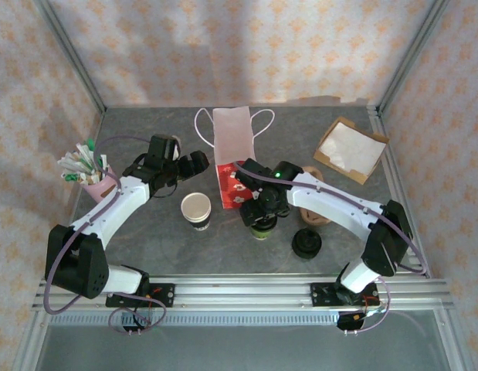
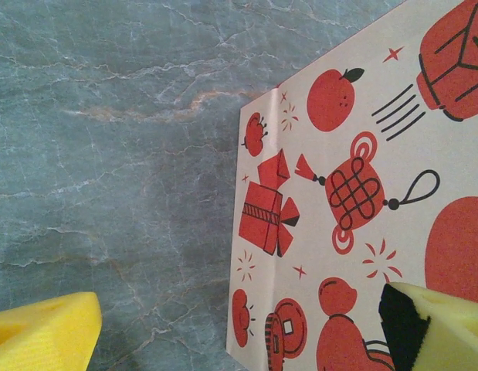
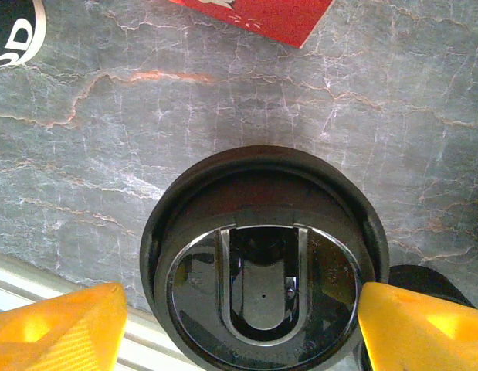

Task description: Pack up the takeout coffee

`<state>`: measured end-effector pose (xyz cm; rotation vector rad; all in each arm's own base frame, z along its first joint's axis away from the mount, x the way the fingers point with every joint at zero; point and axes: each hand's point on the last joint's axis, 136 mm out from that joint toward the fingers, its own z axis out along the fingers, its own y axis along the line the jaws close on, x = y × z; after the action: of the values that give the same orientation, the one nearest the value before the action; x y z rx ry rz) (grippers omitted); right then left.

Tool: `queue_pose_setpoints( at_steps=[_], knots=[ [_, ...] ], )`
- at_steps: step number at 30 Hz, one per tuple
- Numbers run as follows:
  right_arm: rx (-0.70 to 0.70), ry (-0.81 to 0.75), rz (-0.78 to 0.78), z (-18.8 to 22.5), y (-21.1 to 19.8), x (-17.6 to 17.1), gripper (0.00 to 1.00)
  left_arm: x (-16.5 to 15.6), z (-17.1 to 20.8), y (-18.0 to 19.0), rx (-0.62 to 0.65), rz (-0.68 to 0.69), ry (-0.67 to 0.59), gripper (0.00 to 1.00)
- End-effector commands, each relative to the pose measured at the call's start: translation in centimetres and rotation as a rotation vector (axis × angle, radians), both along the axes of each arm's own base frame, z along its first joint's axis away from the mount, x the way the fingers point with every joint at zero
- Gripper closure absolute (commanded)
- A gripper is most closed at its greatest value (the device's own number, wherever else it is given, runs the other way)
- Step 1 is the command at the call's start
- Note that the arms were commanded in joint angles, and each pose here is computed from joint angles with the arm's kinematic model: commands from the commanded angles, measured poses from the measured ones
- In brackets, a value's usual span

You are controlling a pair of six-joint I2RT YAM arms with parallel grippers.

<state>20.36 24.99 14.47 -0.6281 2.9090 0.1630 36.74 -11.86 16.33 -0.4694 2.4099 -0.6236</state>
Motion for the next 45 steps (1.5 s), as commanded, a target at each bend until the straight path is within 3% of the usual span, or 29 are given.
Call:
queue_pose_setpoints(
  at_steps=[1,15,25,31,37,45],
  knots=[
    [-0.038,-0.015,-0.004,0.2,-0.5,0.2,0.22,0.0,-0.6,0.0,-0.005,-0.009,0.005,0.06],
    [0.014,-0.155,-0.115,4.0,-2.5,1.4,0.14,-0.2,-1.0,0.0,-0.002,-0.018,0.011,0.07],
    [0.084,-0.214,-0.256,4.6,-6.1,2.6,0.17,-1.3,-0.1,0.5,0.012,-0.014,-0.007,0.12],
    [0.097,-0.250,-0.332,5.4,-8.2,3.5,0.21,-1.8,0.0,0.4,0.013,-0.027,-0.007,0.22],
    [0.092,-0.228,-0.389,4.5,-10.3,4.5,0.25,-0.3,-1.6,-1.6,-0.022,-0.093,0.054,0.38],
    [0.042,-0.127,-0.498,0.8,-14.5,5.8,0.36,0.5,-3.9,-6.0,-0.010,-0.191,0.104,0.44]
  ],
)
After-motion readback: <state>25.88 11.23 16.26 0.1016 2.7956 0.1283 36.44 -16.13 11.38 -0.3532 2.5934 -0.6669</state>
